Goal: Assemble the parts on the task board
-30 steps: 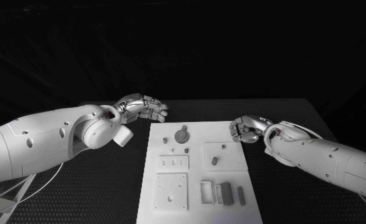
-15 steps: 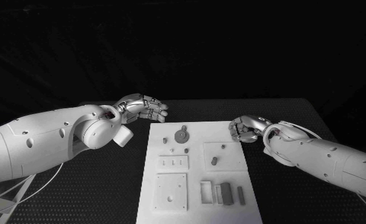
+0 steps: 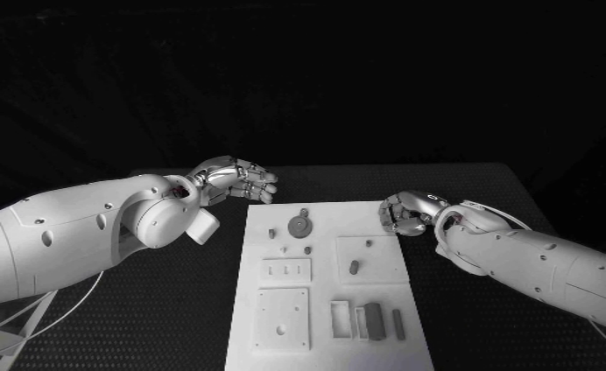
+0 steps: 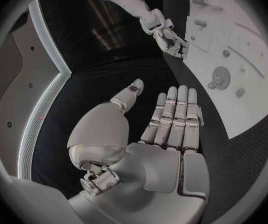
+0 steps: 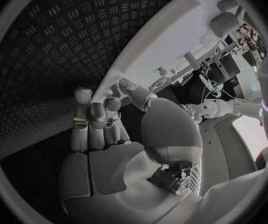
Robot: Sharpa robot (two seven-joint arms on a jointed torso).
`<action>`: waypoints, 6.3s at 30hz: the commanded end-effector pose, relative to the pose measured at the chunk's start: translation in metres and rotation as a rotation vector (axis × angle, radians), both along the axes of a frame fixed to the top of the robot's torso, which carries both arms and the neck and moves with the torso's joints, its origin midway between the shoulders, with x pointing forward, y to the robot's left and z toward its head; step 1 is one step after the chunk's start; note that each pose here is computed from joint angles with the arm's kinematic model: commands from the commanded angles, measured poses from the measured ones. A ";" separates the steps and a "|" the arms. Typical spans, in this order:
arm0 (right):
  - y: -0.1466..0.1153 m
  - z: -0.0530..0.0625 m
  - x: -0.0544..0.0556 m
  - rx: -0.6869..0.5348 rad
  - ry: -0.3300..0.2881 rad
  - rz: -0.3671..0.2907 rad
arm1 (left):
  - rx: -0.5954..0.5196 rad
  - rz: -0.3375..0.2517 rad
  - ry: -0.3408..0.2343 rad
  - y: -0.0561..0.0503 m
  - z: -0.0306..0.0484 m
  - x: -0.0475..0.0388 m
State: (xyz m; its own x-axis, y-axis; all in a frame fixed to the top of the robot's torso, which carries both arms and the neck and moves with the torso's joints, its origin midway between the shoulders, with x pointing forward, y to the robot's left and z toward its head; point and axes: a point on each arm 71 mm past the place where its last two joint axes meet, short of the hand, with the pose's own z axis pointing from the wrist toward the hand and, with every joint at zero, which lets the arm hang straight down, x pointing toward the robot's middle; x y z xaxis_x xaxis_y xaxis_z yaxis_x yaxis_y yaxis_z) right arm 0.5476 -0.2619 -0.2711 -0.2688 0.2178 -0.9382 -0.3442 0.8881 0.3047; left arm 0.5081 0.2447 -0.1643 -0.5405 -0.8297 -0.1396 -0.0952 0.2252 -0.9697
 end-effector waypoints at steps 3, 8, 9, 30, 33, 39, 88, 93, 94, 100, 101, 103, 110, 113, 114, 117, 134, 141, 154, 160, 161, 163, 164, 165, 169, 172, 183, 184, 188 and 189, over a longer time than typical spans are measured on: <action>0.003 -0.002 0.000 -0.002 0.004 -0.002 | -0.007 -0.021 0.000 -0.003 0.0008 -0.0010; 0.002 -0.001 0.000 -0.004 -0.004 -0.010 | -0.006 -0.021 0.000 -0.003 0.0007 -0.0011; 0.002 -0.001 0.000 -0.005 -0.008 -0.012 | -0.006 -0.020 0.000 -0.003 0.0007 -0.0012; 0.004 0.002 0.001 0.002 -0.046 -0.024 | -0.004 -0.024 0.007 -0.003 0.0004 -0.0020; 0.004 0.002 0.000 0.005 -0.054 -0.024 | -0.001 -0.020 0.009 -0.003 0.0002 -0.0022; 0.005 0.004 -0.001 0.010 -0.068 -0.036 | 0.038 0.003 -0.010 -0.001 0.0000 -0.0012; 0.019 0.000 0.000 -0.069 -0.048 -0.074 | 0.096 -0.025 -0.003 -0.002 -0.0020 -0.0037; 0.020 -0.003 0.000 -0.072 -0.042 -0.074 | 0.093 -0.033 -0.004 -0.002 -0.0018 -0.0040; 0.019 -0.003 0.000 -0.072 -0.043 -0.074 | 0.093 -0.035 -0.005 -0.002 -0.0018 -0.0041; 0.020 -0.002 0.000 -0.067 -0.054 -0.073 | 0.099 -0.037 -0.008 -0.002 -0.0018 -0.0040; 0.020 -0.002 0.000 -0.065 -0.057 -0.072 | 0.102 -0.037 -0.009 -0.002 -0.0019 -0.0040; 0.020 -0.001 0.000 -0.062 -0.064 -0.072 | 0.110 -0.034 -0.010 -0.002 -0.0021 -0.0038; 0.023 0.000 -0.003 -0.084 -0.085 -0.066 | 0.159 0.046 0.008 0.002 -0.0044 -0.0020; 0.024 0.001 -0.004 -0.095 -0.098 -0.069 | 0.167 0.059 0.011 0.004 -0.0048 -0.0018; 0.025 0.002 -0.004 -0.099 -0.103 -0.070 | 0.168 0.062 0.011 0.004 -0.0048 -0.0018; 0.026 0.005 -0.004 -0.109 -0.115 -0.071 | 0.170 0.065 0.013 0.004 -0.0049 -0.0017; 0.062 0.044 -0.010 -0.104 -0.171 -0.028 | 0.248 0.101 0.012 -0.004 -0.0072 0.0011; 0.094 0.059 -0.025 -0.073 -0.162 0.026 | 0.286 0.180 -0.026 -0.017 -0.0064 0.0065; 0.148 0.070 -0.040 -0.046 -0.143 0.141 | 0.380 0.130 0.062 -0.050 -0.0199 0.0065; 0.164 0.072 -0.046 -0.029 -0.145 0.171 | 0.391 0.070 0.094 -0.066 -0.0226 0.0015; 0.166 0.072 -0.046 -0.027 -0.146 0.175 | 0.391 0.065 0.095 -0.068 -0.0227 0.0007; 0.169 0.073 -0.048 -0.023 -0.146 0.183 | 0.389 0.058 0.094 -0.071 -0.0226 -0.0004; 0.170 0.073 -0.048 -0.022 -0.146 0.185 | 0.388 0.056 0.094 -0.072 -0.0226 -0.0007; 0.172 0.073 -0.049 -0.020 -0.146 0.190 | 0.388 0.054 0.094 -0.073 -0.0225 -0.0011; 0.176 0.074 -0.051 -0.014 -0.148 0.196 | 0.392 0.051 0.100 -0.076 -0.0230 -0.0015; 0.178 0.076 -0.052 -0.009 -0.152 0.198 | 0.399 0.046 0.104 -0.077 -0.0234 -0.0019; 0.186 0.080 -0.053 0.002 -0.158 0.210 | 0.414 0.018 0.116 -0.083 -0.0246 -0.0036; 0.187 0.080 -0.053 0.002 -0.157 0.211 | 0.415 0.013 0.117 -0.083 -0.0248 -0.0039; 0.189 0.080 -0.054 0.003 -0.157 0.215 | 0.415 0.003 0.119 -0.086 -0.0248 -0.0051; 0.189 0.080 -0.054 0.002 -0.155 0.215 | 0.414 0.004 0.118 -0.087 -0.0247 -0.0052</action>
State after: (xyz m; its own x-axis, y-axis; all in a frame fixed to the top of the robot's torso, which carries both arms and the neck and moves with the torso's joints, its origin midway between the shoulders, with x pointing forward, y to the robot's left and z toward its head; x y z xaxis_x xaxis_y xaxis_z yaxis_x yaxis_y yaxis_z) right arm 0.4949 -0.0752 -0.1908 -0.1626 0.1877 -0.9687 -0.5598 0.7909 0.2472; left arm 0.5055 0.1641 -0.1891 -0.5405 -0.7391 -0.4018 -0.2155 0.5834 -0.7831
